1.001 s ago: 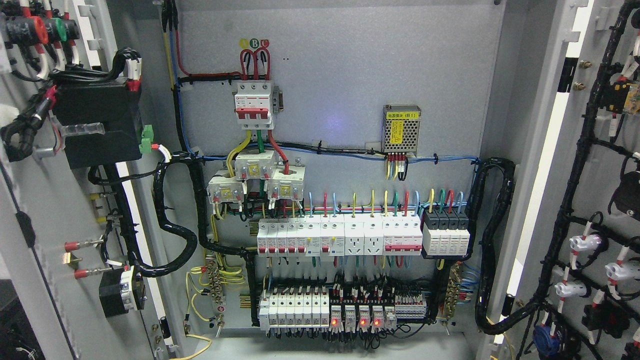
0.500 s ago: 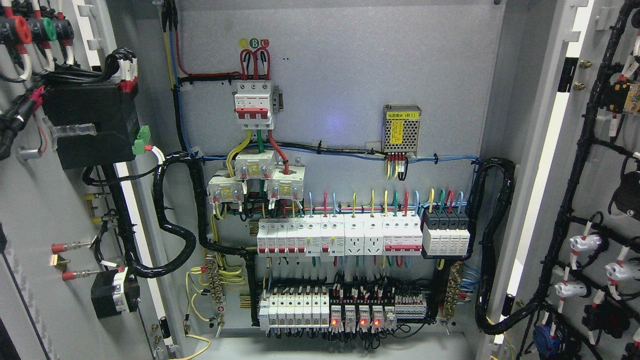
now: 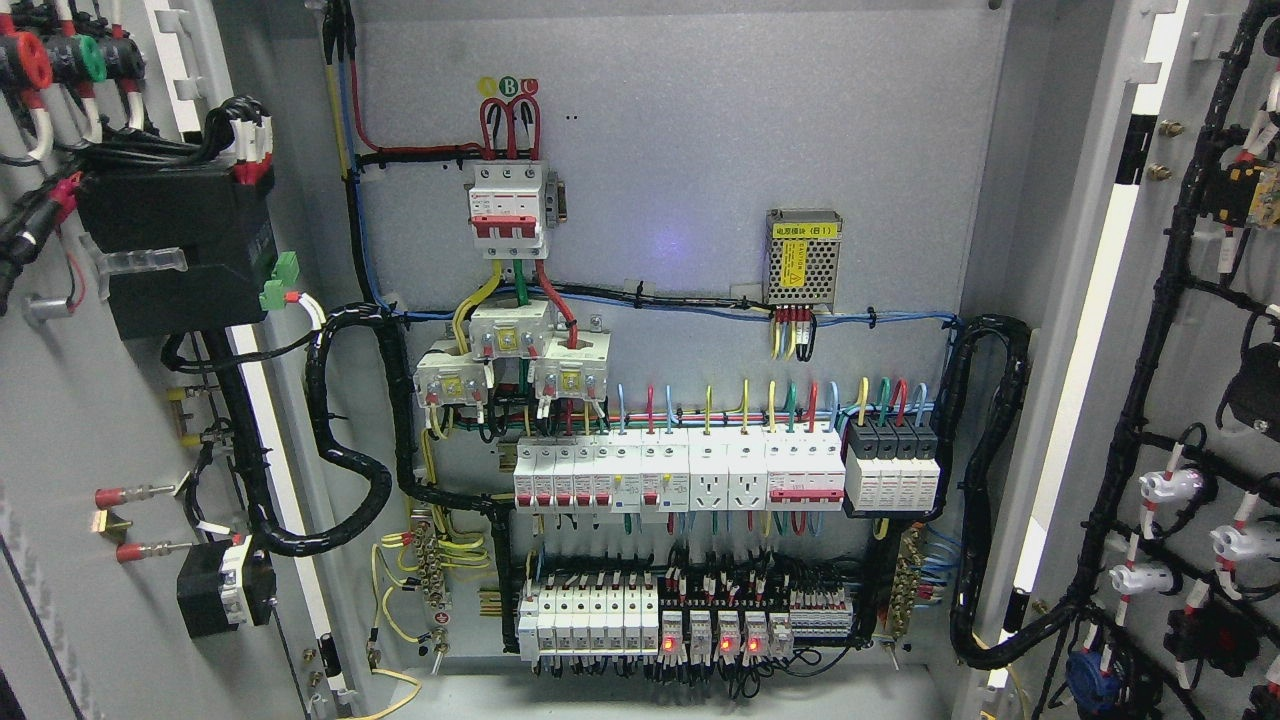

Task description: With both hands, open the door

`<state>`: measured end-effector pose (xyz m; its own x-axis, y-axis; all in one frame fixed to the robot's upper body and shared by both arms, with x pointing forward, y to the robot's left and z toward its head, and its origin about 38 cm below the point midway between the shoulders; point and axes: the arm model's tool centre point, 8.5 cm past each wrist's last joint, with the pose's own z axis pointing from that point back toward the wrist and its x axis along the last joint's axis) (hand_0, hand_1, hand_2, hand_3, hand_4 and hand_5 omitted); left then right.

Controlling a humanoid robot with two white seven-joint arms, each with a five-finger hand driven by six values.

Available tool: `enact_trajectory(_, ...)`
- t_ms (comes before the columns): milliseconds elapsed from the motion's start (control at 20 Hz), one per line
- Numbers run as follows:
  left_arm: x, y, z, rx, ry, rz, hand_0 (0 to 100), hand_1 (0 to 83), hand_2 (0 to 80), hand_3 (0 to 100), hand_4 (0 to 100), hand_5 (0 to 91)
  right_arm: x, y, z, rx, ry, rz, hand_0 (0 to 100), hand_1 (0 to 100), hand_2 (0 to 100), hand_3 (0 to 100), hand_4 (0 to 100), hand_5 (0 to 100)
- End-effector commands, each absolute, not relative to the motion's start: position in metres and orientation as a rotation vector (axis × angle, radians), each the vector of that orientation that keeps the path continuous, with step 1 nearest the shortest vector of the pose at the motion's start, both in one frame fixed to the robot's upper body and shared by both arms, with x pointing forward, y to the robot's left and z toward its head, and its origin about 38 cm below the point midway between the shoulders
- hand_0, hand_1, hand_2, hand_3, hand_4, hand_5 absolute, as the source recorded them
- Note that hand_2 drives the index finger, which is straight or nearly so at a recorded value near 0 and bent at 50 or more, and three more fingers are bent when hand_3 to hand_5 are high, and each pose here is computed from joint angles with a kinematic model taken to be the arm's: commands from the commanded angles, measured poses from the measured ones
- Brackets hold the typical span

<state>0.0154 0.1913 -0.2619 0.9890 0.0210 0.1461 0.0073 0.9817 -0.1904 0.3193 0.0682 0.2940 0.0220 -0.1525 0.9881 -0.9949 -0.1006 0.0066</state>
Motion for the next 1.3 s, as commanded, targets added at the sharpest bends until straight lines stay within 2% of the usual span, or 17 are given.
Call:
enact_trajectory(0, 0.017, 0.193, -0.262, -0.186, -0.16, 0.006, 12, 55.6, 0.0, 0, 0, 0.0, 0.341, 0.053, 0.302, 1.372, -1.325, 1.121, 7, 14, 0, 0, 0, 0)
enact_trajectory(500, 0.017, 0.193, -0.262, -0.186, -0.16, 0.006, 12, 55.6, 0.0, 0, 0, 0.0, 0.38, 0.012, 0.294, 1.278, -1.372, 0.991, 7, 14, 0, 0, 0, 0)
enact_trajectory(801, 0.017, 0.193, -0.262, -0.186, -0.159, 0.006, 12, 55.6, 0.0, 0, 0, 0.0, 0.398, -0.038, 0.281, 1.159, -1.493, 0.793, 7, 14, 0, 0, 0, 0)
enact_trajectory(1001, 0.017, 0.193, -0.262, -0.186, -0.159, 0.006, 12, 55.6, 0.0, 0, 0, 0.0, 0.383, -0.064, 0.279, 1.126, -1.593, 0.77, 7, 14, 0, 0, 0, 0)
enact_trajectory(1151, 0.017, 0.193, -0.262, -0.186, -0.16, 0.006, 12, 55.6, 0.0, 0, 0, 0.0, 0.378, -0.085, 0.286, 1.071, -1.707, 0.679, 7, 14, 0, 0, 0, 0)
enact_trajectory(1251, 0.017, 0.193, -0.262, -0.186, -0.16, 0.007, 12, 55.6, 0.0, 0, 0, 0.0, 0.368, -0.091, 0.285, 1.056, -1.735, 0.674, 7, 14, 0, 0, 0, 0)
